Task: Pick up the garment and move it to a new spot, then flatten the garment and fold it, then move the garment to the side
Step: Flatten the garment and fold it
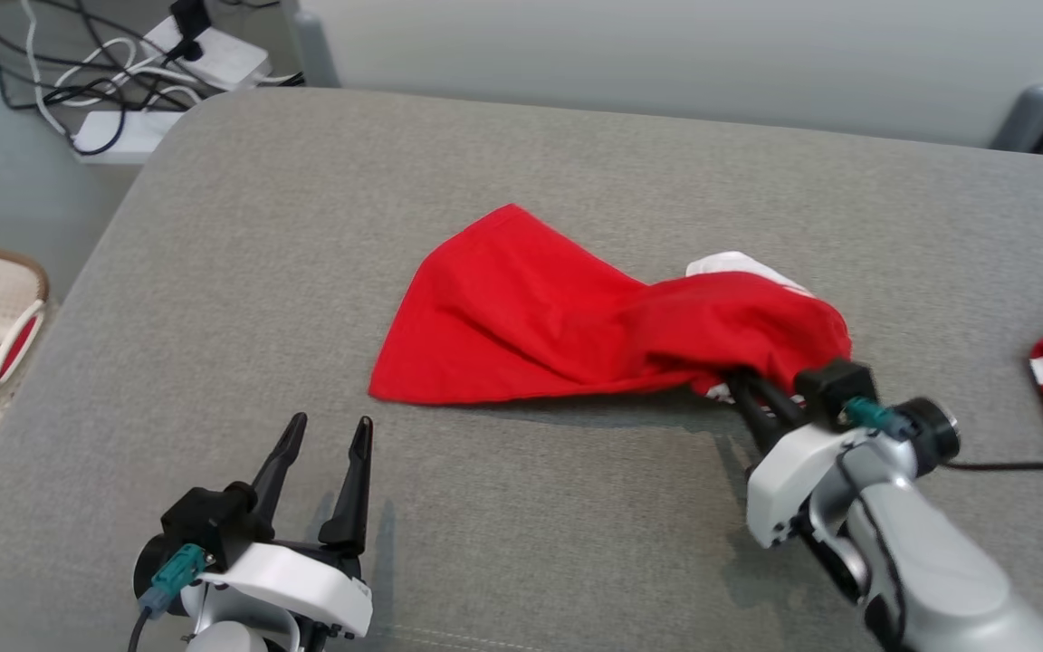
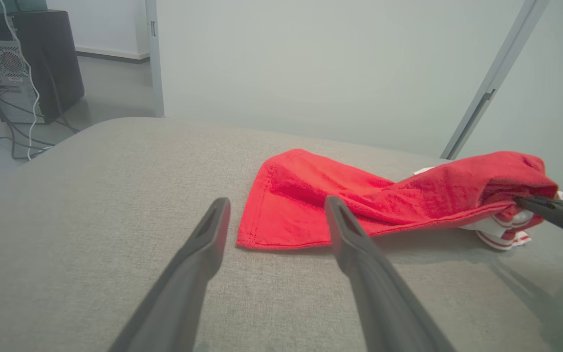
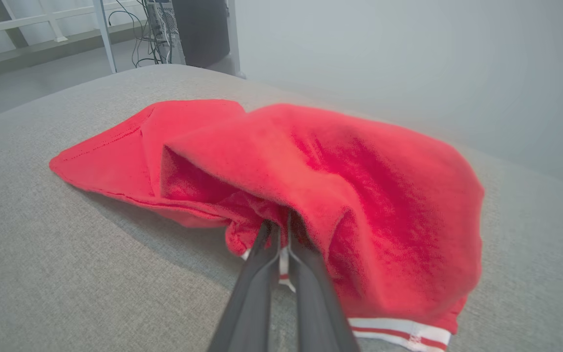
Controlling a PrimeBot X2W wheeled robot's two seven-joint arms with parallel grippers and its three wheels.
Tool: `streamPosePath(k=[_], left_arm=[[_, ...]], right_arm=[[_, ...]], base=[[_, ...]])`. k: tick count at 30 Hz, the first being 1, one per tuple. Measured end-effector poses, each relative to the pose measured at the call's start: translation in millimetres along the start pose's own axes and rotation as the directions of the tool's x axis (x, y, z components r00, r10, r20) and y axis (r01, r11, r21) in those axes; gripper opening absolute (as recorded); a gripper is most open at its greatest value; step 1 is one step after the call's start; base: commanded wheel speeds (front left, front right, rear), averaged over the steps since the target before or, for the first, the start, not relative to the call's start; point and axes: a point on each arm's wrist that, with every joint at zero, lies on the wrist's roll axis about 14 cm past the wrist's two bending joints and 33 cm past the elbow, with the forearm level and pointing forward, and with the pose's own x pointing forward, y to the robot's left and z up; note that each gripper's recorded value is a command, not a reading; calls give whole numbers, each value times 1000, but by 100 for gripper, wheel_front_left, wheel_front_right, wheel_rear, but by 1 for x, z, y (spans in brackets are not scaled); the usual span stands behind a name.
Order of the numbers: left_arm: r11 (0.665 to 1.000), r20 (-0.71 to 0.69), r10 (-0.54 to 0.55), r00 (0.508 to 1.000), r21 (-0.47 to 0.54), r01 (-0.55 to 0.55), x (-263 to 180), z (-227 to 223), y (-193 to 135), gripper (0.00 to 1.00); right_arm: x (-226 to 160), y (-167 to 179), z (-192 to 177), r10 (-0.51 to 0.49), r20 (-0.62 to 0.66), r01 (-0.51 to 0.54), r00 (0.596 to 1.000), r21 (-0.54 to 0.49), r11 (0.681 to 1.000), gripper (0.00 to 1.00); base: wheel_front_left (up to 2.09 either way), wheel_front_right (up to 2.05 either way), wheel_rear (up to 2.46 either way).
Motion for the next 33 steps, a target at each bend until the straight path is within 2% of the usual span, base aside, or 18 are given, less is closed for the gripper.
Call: streamPosePath(k=[6, 9, 10, 11, 12, 13, 17, 23, 33], left_arm=[[996, -33, -92, 995, -6, 92, 6, -11, -29, 100], [992, -71, -124, 990, -6, 123, 5, -23, -40, 100], [991, -86, -132, 988, -6, 132, 5, -28, -42, 100], [990, -104, -139, 985, -5, 139, 4, -33, -44, 100], [989, -123, -145, 982, -5, 146, 3, -39, -46, 100], [988, -142, -153, 978, -3, 154, 3, -45, -49, 100], [980, -195, -191, 962, 11, 197, 9, -59, -60, 100], [964, -278, -233, 932, 57, 259, 21, -80, -72, 100], [969, -322, -211, 923, 53, 239, 46, -94, -69, 100]], right_arm=[[-22, -50, 37, -75, 32, 77, 997, -62, 995, 0], [-30, -53, 37, -71, -12, 70, 997, -67, 995, 0], [-31, -52, 35, -65, -32, 62, 997, -67, 996, 3], [-32, -50, 31, -60, -56, 57, 997, -56, 997, 38], [-33, -49, 28, -55, -75, 52, 996, -46, 998, 81], [-34, -46, 25, -49, -82, 46, 995, -35, 998, 100], [-41, -45, 13, -51, -115, 50, 992, -12, 999, 100], [-62, -77, 6, -147, -115, 150, 982, 15, 989, 100], [-82, -101, -1, -250, -97, 256, 963, 56, 965, 100]], base=[[0, 0, 0], [0, 0, 0], [0, 0, 0], [0, 0, 0], [0, 0, 0], [0, 0, 0], [0, 0, 0], [0, 0, 0], [0, 0, 0]])
